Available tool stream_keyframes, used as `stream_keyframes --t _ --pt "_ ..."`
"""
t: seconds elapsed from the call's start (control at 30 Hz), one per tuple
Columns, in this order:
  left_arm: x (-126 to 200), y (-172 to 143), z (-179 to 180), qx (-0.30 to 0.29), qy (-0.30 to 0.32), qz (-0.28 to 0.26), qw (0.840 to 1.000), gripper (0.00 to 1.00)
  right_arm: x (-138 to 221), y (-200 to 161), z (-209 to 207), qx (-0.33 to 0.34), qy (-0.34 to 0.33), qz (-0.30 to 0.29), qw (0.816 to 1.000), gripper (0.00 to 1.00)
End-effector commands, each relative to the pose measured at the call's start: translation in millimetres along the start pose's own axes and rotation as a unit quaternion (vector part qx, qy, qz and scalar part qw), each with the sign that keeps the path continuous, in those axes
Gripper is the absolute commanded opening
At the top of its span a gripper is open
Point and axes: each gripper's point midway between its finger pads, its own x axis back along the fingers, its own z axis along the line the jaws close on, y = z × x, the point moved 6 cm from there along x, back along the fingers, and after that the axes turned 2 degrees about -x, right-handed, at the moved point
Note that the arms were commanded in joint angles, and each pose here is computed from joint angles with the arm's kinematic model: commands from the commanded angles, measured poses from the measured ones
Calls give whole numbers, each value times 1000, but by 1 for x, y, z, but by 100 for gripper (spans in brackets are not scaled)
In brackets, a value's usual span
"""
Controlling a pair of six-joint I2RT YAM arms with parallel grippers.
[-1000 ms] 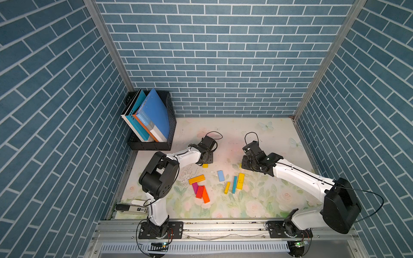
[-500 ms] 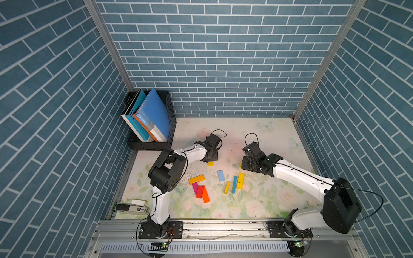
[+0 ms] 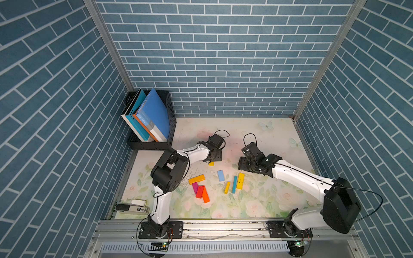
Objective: Assemble the letter h with building blocks
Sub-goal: Place the building block at the center of the board.
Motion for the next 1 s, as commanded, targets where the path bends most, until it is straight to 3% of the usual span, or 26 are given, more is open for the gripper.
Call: stream_keyframes --t 0.0,0.4,0.97 --pt "31 15 -2 7 -4 -34 999 75 -1 1 15 20 10 2 1000 69" --pt "13 -11 7 17 2 3 1000 64 1 2 20 20 12 -1 1000 64" --pt "-4 -25 7 20 9 28 999 46 -1 -5 13 17 9 4 1000 53"
